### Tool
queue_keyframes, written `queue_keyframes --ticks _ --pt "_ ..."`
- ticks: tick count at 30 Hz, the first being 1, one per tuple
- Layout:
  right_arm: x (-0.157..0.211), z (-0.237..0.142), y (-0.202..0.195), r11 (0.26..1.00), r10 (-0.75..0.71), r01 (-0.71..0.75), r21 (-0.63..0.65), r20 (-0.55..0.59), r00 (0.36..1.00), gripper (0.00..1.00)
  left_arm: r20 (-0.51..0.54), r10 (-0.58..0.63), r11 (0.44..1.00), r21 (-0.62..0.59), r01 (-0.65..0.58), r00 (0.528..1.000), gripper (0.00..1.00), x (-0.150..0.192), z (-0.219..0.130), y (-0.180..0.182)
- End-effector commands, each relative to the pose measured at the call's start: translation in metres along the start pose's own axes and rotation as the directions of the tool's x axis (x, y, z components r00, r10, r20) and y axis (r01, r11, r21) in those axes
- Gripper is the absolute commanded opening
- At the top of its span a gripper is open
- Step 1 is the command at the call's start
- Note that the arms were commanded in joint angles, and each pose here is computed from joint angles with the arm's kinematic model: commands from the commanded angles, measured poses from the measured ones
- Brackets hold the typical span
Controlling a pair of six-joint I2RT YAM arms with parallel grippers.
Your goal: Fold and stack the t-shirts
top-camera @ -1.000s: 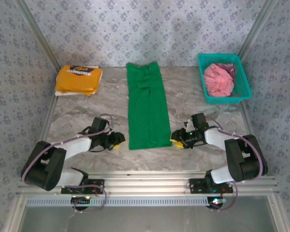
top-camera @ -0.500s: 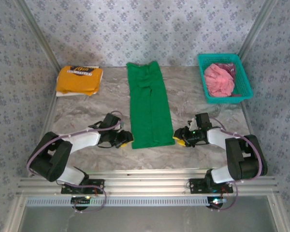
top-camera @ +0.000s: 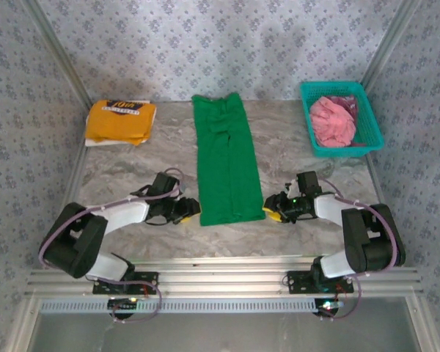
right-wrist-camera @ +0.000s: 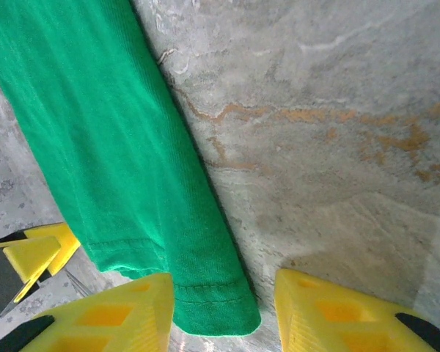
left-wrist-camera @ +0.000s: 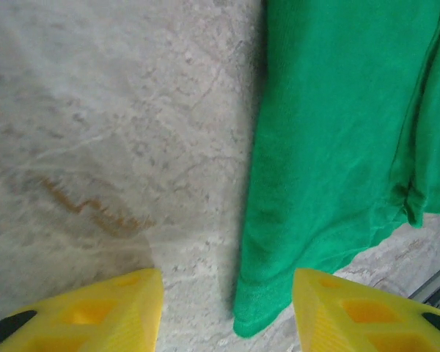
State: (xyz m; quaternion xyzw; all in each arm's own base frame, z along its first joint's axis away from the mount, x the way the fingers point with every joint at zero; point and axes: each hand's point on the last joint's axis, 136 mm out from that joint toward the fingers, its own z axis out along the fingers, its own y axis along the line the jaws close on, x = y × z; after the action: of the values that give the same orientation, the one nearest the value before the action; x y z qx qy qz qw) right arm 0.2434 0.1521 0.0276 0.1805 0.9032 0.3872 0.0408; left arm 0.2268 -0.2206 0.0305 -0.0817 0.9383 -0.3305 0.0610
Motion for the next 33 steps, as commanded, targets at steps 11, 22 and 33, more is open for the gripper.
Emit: queue_keyframes --ticks 11,22,33 --pt "-0.001 0.008 0.015 0.998 -0.068 0.068 -0.012 -0.008 0.998 0.42 -0.059 0.014 0.996 0.084 -0.009 0.998 0.44 0.008 0.026 -0.03" --pt "-0.007 0.006 0.02 0.997 -0.072 0.072 -0.01 0.008 0.997 0.37 -0.118 0.011 0.998 0.057 -0.004 0.993 0.34 0.027 0.027 -0.04" --pt "-0.006 0.006 0.017 0.997 -0.08 0.08 0.003 0.009 0.997 0.36 -0.115 0.017 1.0 -0.015 -0.019 0.993 0.12 0.026 0.034 -0.023"
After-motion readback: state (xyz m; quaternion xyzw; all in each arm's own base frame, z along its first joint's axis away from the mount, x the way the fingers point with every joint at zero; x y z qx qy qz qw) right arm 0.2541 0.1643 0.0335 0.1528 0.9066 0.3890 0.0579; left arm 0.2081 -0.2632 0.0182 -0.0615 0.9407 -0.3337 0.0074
